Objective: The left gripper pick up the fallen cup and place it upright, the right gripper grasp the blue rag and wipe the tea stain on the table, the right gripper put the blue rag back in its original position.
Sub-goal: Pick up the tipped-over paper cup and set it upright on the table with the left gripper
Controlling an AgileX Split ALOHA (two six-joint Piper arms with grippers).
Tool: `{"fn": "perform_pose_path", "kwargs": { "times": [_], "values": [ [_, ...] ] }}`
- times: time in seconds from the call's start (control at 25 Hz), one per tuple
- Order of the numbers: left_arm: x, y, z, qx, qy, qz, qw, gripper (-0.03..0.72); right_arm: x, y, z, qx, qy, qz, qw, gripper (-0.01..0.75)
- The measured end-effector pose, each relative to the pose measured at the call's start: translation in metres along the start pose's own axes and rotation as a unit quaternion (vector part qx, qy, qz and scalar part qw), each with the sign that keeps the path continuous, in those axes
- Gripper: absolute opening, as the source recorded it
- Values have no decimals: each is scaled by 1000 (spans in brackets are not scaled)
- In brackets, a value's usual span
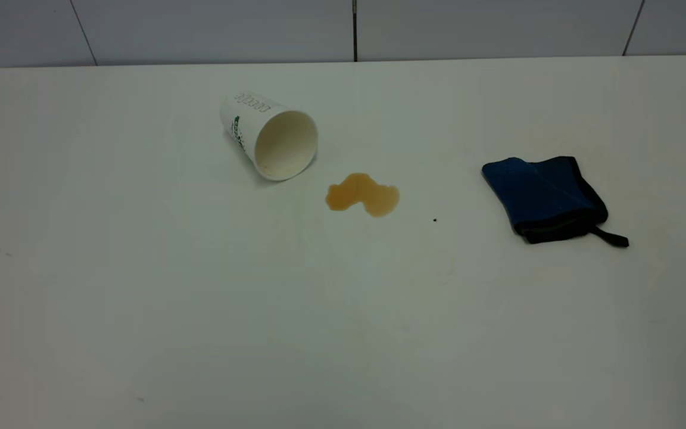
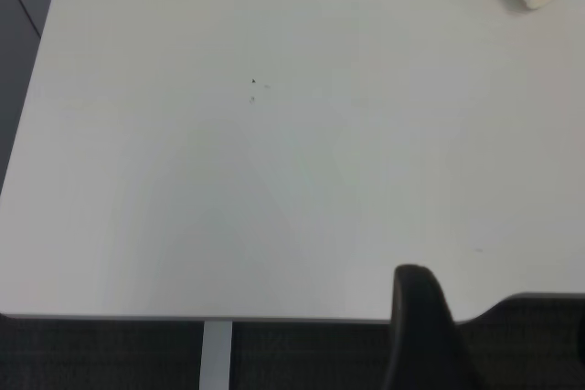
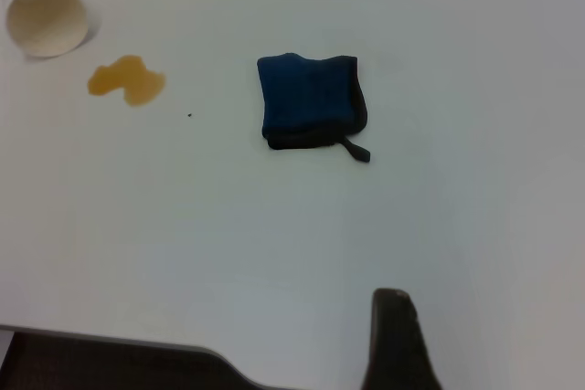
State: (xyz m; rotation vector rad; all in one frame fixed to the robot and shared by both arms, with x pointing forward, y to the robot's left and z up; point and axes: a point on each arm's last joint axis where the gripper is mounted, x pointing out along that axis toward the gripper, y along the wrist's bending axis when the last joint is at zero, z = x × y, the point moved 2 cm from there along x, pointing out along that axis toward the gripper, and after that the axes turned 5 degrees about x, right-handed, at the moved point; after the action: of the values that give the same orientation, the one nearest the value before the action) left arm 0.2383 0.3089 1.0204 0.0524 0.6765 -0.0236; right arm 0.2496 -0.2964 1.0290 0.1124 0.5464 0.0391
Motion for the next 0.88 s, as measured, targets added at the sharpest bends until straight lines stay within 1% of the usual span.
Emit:
{"fn": "perform_pose_path", "kwargs": {
  "times": [0.24,0.4,0.52,0.64,0.8,0.88],
  "values": [
    [0,0,1,0,-4,0,1000,442,0,0,0,0,0,0,1000,545],
    [4,-1,9,2,14,-5,1000,442,0,0,0,0,0,0,1000,545],
    [11,-4,30,17,12,-14,1000,445,0,0,0,0,0,0,1000,545],
    [27,-6,61,47,4,-20,999,467,0,0,0,0,0,0,1000,545],
    [61,-15,104,90,9,-48,995,517,0,0,0,0,0,0,1000,545],
    [83,-19,121,110,23,-64,992,529,0,0,0,0,0,0,1000,545]
  ]
}}
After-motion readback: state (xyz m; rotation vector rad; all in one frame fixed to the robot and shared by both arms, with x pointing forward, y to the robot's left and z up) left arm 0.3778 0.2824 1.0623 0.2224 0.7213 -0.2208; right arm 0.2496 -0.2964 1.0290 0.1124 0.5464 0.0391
